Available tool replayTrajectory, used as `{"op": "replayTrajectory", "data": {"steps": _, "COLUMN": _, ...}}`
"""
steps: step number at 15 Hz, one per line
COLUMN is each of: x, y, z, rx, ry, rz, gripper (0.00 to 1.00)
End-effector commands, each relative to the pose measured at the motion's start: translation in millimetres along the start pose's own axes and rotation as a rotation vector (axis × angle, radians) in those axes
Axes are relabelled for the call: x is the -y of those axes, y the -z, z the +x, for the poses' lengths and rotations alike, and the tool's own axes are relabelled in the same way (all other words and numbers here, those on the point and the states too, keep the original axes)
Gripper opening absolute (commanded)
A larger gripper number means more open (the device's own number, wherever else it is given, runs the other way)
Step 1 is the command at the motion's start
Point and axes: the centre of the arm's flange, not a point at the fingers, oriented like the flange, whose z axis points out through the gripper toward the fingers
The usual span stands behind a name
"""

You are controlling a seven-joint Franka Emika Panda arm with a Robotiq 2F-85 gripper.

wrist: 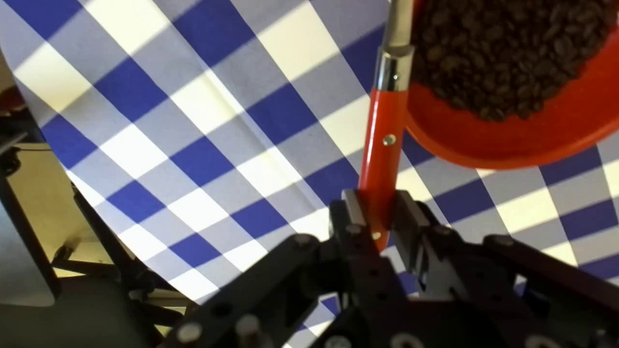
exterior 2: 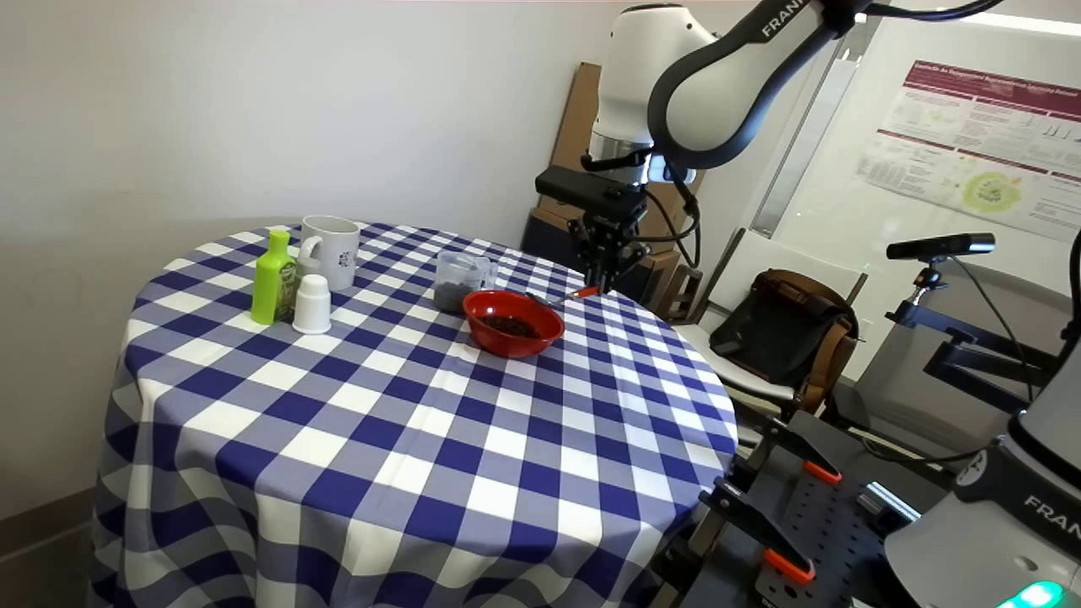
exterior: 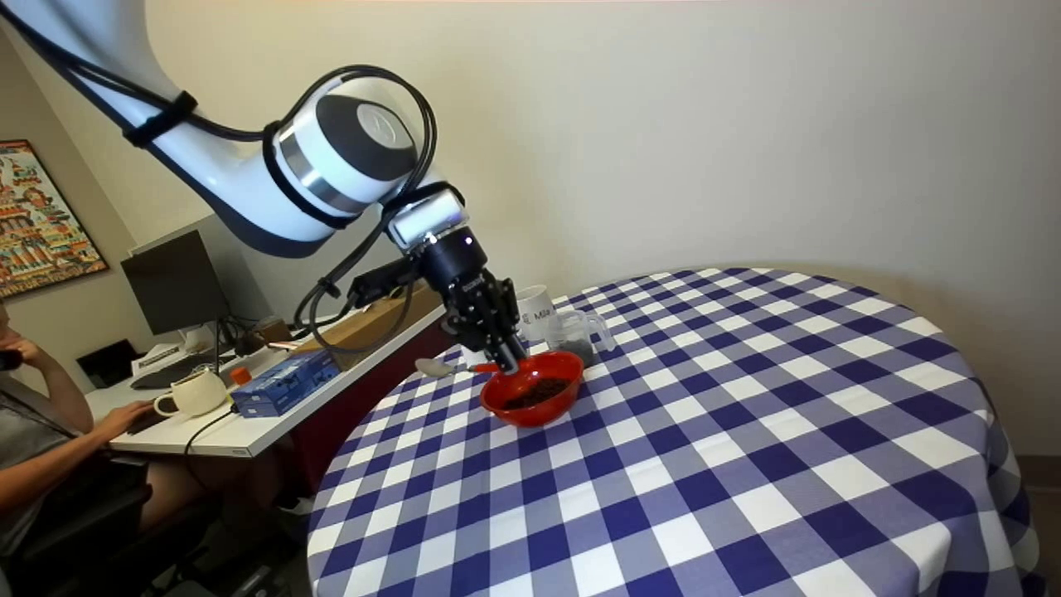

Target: Transfer a spoonful of contents from the bowl into the jar

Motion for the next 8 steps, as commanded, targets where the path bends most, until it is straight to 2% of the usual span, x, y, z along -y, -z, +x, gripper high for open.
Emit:
{"op": "replayTrajectory", "data": {"steps": 1, "x": 10, "y": 24, "z": 12, "rx": -0.170, "ry": -0.048, "rz": 0.086, "gripper": 0.05}}
{"op": "replayTrajectory", "data": {"steps": 8, "x": 31, "y": 22, "z": 8, "rx": -0.544, "ry": -0.086, "rz": 0.228, "gripper": 0.05}}
